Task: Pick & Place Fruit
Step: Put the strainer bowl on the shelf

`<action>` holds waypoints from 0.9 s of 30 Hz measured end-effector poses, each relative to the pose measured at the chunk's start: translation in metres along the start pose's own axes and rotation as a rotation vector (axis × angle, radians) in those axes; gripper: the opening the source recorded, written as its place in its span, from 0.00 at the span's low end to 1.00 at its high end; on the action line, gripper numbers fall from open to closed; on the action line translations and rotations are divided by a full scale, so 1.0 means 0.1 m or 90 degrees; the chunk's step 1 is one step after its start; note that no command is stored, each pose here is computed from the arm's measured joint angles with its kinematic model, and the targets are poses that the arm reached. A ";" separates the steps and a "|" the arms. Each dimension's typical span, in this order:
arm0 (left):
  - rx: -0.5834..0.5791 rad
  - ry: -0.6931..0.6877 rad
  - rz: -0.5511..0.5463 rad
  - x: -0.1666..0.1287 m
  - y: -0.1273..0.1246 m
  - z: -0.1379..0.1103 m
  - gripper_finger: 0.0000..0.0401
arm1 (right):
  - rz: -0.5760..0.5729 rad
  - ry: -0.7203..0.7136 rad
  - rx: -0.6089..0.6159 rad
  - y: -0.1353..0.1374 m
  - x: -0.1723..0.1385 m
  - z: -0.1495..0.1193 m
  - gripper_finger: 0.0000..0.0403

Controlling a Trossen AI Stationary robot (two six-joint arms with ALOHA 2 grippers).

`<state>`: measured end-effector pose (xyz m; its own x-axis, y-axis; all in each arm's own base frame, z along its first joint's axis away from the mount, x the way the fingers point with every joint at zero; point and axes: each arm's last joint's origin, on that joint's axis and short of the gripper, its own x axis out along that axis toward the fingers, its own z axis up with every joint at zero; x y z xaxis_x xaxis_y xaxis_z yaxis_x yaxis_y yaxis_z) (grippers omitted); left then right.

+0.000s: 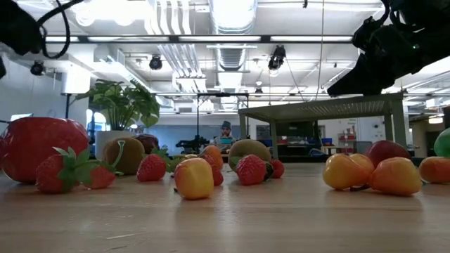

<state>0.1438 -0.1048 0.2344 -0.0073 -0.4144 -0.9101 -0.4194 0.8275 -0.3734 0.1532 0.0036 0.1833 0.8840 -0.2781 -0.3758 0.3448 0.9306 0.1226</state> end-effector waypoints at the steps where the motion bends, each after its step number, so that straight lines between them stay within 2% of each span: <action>1: -0.014 -0.012 -0.006 -0.03 0.00 -0.01 0.07 | 0.001 0.000 0.000 0.00 0.00 0.00 0.02; 6: -0.059 -0.074 -0.039 -0.18 0.03 -0.06 0.06 | 0.012 0.002 0.000 0.01 0.00 0.00 0.02; 12: -0.064 -0.119 -0.114 -0.33 0.04 -0.13 0.06 | 0.069 -0.004 0.008 0.04 0.00 0.03 0.02; 19: -0.079 -0.254 -0.181 -0.50 0.05 -0.14 0.06 | 0.227 -0.055 0.001 0.14 -0.03 0.14 0.02; 25: -0.174 -0.387 -0.248 -0.63 0.04 -0.10 0.09 | 0.254 -0.079 -0.001 0.15 -0.04 0.19 0.02; 27: -0.178 -0.419 -0.252 -0.66 0.04 -0.06 0.08 | 0.259 -0.084 -0.007 0.16 -0.05 0.22 0.02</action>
<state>0.1366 -0.0762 0.2940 0.6863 -0.2769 -0.6726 -0.4911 0.5057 -0.7093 0.1612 0.0150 0.2072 0.9805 0.0842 -0.1777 -0.0426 0.9732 0.2262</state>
